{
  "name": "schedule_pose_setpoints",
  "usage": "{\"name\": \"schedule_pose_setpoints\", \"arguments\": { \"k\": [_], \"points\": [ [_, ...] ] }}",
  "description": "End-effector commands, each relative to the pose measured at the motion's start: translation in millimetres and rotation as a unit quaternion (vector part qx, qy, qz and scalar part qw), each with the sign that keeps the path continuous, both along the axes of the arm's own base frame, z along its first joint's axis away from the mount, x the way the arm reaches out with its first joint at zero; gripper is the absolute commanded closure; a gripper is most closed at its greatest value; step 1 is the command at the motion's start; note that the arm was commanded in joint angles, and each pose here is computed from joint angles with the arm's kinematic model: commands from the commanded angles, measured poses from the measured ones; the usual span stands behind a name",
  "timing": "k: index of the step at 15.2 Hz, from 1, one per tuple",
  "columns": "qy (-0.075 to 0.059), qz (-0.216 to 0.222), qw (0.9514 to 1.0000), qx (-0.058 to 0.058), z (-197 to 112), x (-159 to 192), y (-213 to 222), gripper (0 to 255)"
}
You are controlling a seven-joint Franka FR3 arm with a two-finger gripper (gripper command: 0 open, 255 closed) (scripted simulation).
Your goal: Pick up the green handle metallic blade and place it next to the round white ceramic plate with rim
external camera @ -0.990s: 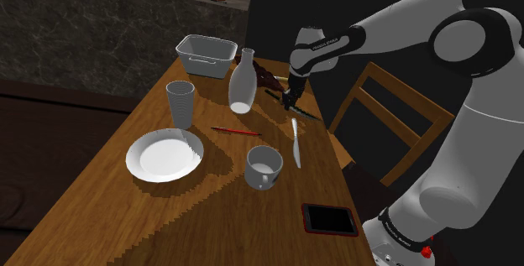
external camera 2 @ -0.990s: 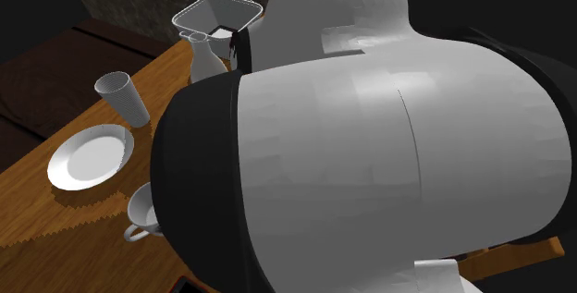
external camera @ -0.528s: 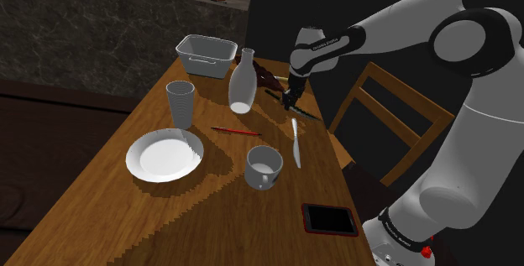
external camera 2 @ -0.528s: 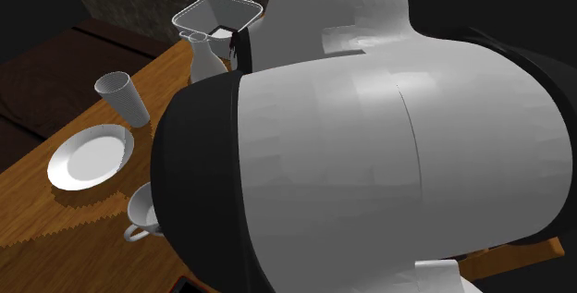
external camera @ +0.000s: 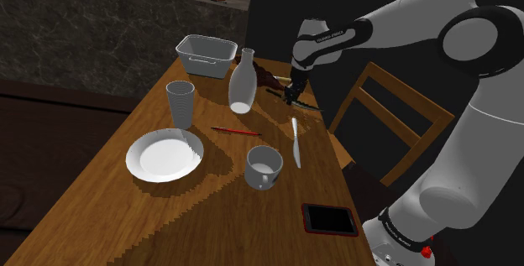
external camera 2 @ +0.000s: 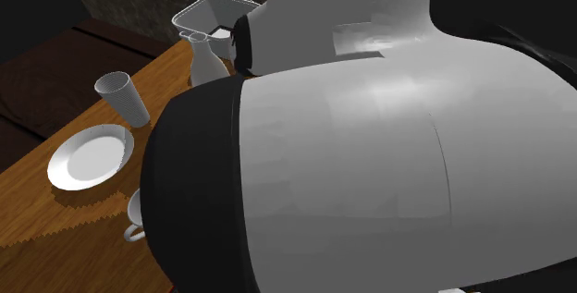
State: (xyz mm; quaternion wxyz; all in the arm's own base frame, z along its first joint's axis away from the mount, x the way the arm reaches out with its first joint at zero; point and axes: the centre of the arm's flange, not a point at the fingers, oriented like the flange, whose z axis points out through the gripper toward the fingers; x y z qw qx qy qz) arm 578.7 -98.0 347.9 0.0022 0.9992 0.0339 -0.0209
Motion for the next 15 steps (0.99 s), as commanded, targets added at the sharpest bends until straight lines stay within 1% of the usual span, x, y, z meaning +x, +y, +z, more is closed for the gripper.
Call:
{"name": "schedule_pose_setpoints", "arguments": {
  "k": [1, 11, 15],
  "points": [
    [-0.001, 0.000, 1.0000, 0.000, 12, 0, 0, 255],
    [-0.001, 0.000, 1.0000, 0.000, 62, 0, 0, 255],
    [-0.001, 0.000, 1.0000, 0.000, 62, -22, 48, 255]
  ]
}}
